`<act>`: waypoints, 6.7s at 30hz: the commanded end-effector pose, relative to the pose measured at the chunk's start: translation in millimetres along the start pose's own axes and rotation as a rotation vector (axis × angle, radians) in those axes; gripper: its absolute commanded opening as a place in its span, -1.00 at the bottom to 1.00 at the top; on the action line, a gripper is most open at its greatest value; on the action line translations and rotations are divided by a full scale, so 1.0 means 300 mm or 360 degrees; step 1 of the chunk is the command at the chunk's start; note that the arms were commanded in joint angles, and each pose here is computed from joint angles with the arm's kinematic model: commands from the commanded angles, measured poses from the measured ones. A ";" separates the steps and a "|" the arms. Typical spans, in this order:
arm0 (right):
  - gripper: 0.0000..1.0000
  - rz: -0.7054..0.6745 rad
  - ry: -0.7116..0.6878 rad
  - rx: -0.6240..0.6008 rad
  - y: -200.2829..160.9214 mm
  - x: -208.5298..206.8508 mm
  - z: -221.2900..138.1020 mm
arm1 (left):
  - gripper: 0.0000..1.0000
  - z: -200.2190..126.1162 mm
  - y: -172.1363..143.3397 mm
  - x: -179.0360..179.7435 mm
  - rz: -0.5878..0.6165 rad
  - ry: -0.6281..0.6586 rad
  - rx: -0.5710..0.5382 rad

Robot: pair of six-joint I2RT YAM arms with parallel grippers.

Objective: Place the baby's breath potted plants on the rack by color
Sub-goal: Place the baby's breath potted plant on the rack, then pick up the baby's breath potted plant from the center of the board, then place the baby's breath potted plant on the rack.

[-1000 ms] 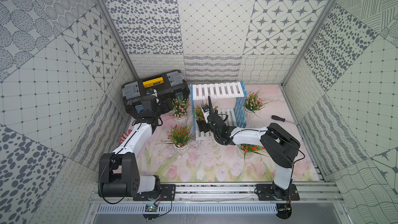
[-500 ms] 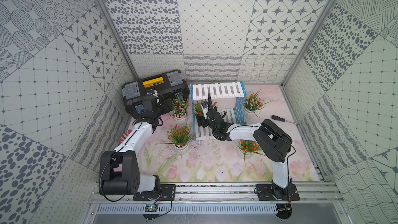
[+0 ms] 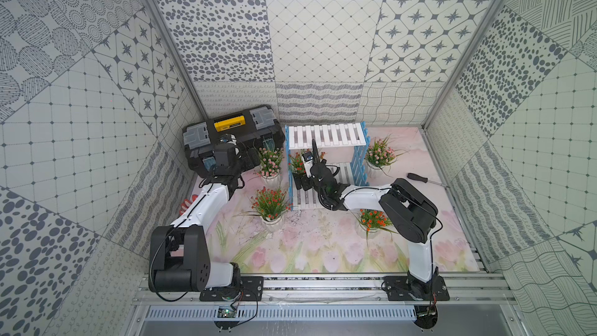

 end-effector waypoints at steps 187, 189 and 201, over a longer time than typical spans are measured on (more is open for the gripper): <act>0.59 -0.0201 0.0306 -0.0375 0.148 0.246 -0.732 | 0.86 -0.009 0.025 -0.015 -0.0087 -0.0035 -0.0037; 0.60 -0.0146 0.0198 -0.0346 0.146 0.192 -0.717 | 0.86 -0.009 0.024 -0.016 -0.0093 -0.0038 -0.0038; 0.61 0.0016 -0.0317 -0.0274 0.091 -0.018 -0.516 | 0.86 -0.015 0.028 -0.021 -0.0095 -0.0049 -0.0043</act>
Point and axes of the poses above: each gripper's point midway between its finger pads, its own z axis out along the fingers, its own x axis along the line the jaws close on, y = z × x, the point moved 5 cm from there along -z, back along the fingers, and after that the axes turned 8 degrees about -z, right-handed, at the moved point
